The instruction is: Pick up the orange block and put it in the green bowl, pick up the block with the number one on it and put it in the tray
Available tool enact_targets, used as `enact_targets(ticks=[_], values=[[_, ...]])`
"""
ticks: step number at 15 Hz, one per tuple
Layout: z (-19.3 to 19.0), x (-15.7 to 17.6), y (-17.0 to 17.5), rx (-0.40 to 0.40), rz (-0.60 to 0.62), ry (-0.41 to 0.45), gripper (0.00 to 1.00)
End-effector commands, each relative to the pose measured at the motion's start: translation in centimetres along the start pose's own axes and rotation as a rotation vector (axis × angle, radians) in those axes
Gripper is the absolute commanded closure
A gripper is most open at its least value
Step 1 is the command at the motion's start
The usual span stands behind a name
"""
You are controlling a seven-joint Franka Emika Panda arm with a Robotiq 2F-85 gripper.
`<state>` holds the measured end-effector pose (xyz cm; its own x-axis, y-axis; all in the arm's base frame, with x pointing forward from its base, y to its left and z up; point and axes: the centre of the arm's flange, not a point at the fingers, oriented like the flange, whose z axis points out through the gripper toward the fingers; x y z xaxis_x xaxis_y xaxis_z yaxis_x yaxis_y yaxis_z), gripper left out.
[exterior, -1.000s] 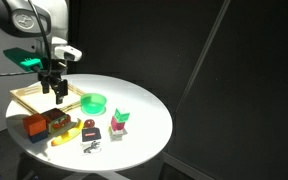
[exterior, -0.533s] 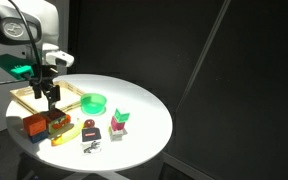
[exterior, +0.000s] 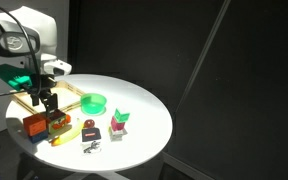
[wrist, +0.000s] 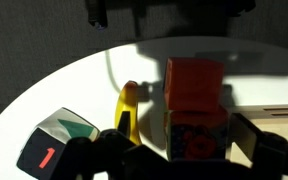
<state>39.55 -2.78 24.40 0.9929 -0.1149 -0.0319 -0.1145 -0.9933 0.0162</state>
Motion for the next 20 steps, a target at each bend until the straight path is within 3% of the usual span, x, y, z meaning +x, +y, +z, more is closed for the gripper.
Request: enact_targets(ticks=[1, 17, 18, 20], values=[[1.6, 0.4, -0.7, -0.009, -0.021, 0.013, 0.0], [5.5, 0.5, -2.2, -0.021, -0.08, -0.018, 0.0], [5.6, 0.5, -2.2, -0.02, -0.079, -0.021, 0.25], [5.5, 0.5, -2.2, -0.019, -0.077, -0.022, 0.34]])
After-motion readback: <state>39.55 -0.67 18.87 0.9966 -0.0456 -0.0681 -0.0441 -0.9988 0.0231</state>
